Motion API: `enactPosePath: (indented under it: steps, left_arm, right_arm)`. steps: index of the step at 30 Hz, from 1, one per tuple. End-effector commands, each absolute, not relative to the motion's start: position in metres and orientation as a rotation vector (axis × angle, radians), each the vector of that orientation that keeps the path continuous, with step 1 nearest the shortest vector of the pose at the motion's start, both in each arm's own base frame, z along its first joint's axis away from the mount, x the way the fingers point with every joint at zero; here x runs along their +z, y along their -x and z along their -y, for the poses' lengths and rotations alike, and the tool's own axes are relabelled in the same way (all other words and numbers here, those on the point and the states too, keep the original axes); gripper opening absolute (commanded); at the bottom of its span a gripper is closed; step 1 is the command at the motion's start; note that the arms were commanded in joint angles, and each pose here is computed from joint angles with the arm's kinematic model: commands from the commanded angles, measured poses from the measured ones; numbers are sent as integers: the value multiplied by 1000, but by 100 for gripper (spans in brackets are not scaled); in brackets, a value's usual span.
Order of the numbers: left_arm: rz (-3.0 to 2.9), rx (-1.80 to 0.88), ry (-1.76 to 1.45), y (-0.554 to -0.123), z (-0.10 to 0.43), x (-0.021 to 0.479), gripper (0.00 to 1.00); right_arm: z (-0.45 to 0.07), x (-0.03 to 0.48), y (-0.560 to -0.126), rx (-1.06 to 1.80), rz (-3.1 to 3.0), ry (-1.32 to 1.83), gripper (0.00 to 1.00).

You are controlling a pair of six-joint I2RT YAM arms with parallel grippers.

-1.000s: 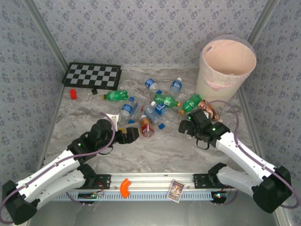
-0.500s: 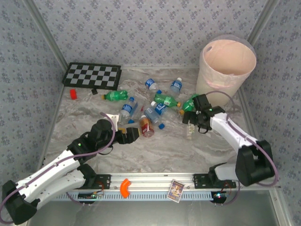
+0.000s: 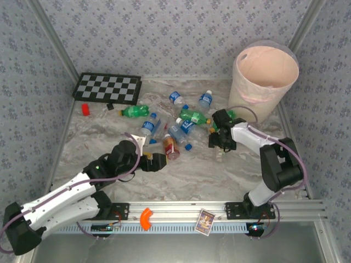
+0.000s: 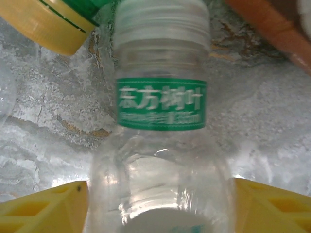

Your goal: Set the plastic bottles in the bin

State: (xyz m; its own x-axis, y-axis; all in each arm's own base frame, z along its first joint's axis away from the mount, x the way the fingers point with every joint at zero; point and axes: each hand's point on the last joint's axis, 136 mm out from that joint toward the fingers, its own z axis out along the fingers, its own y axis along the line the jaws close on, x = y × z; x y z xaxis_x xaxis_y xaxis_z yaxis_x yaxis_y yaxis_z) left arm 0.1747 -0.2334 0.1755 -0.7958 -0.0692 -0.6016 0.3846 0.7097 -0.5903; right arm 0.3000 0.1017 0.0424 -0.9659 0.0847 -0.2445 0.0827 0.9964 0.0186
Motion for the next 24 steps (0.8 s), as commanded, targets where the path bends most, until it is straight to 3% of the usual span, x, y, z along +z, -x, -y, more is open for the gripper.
enactPosePath:
  steps: [1,14,24]
  left_arm:
    - [-2240,-1022,-286,-176,243,200,100]
    - [-2225,-1026,-280,-175,242,206,100]
    - [-2170,-981,-218,-179,226,226,100]
  right_arm:
    - [-104,42,-304,-31,-2909,-83,67]
    - [-108,87,-299,-51,-2781,-51,61]
    - [-103,199,-302,72,-2478,-107,59]
